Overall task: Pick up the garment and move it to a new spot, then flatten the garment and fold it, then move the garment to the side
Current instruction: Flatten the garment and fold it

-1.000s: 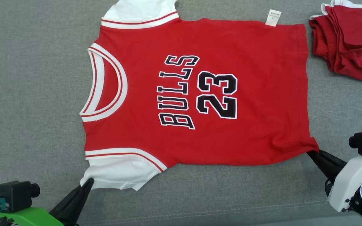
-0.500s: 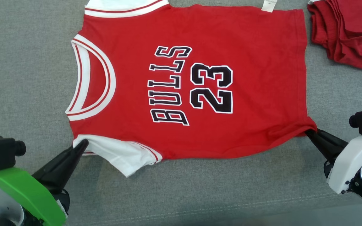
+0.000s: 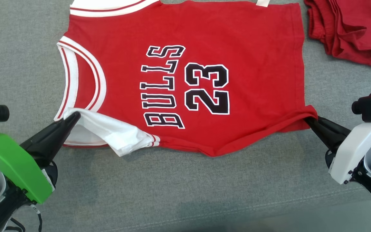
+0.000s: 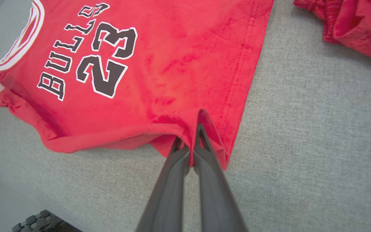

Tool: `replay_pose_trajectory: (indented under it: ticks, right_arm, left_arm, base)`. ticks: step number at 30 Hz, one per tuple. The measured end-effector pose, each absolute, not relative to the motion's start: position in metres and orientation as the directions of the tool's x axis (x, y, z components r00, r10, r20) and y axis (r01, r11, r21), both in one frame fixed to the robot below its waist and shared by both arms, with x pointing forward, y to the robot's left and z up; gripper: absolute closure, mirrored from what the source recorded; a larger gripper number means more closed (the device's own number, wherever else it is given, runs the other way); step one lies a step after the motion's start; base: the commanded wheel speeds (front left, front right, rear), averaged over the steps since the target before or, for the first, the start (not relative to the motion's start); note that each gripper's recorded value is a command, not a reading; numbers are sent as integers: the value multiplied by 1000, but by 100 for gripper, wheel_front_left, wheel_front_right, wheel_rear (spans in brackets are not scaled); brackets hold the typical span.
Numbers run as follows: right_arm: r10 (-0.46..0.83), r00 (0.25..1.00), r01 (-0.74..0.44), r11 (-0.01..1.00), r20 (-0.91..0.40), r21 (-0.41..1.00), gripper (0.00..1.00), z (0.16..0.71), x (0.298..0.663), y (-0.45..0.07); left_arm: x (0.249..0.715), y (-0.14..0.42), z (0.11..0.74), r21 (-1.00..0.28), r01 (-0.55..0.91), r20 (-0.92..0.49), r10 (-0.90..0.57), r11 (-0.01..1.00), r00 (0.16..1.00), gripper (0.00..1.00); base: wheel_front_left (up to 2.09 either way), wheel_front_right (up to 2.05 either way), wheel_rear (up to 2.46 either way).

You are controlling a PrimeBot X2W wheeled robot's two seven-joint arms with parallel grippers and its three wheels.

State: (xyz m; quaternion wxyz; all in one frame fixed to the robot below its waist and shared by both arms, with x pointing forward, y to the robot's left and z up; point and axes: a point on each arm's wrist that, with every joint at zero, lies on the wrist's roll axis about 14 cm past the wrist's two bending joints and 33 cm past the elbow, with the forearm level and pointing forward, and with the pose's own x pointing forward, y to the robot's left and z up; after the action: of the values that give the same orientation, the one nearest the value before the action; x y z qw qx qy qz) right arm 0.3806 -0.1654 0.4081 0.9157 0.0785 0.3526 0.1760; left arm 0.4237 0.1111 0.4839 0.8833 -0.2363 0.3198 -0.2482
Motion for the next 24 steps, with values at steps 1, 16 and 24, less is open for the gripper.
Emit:
replay_pose_trajectory:
  ticks: [1, 16, 24]
  right_arm:
    - [378, 688, -268, 926, -619, 267, 100, 408, 381, -165]
    - [349, 692, -247, 937, -632, 247, 100, 408, 392, -175]
    - [346, 669, -247, 938, -658, 242, 100, 401, 393, -176]
  left_arm:
    - [426, 111, 484, -576, 287, -449, -590, 765, 671, 100]
    - [443, 110, 481, -567, 282, -495, -593, 774, 635, 100]
    - [449, 106, 479, -571, 279, -505, -599, 772, 621, 100]
  base:
    - [0, 0, 0]
    - [0, 0, 0]
    - [0, 0, 0]
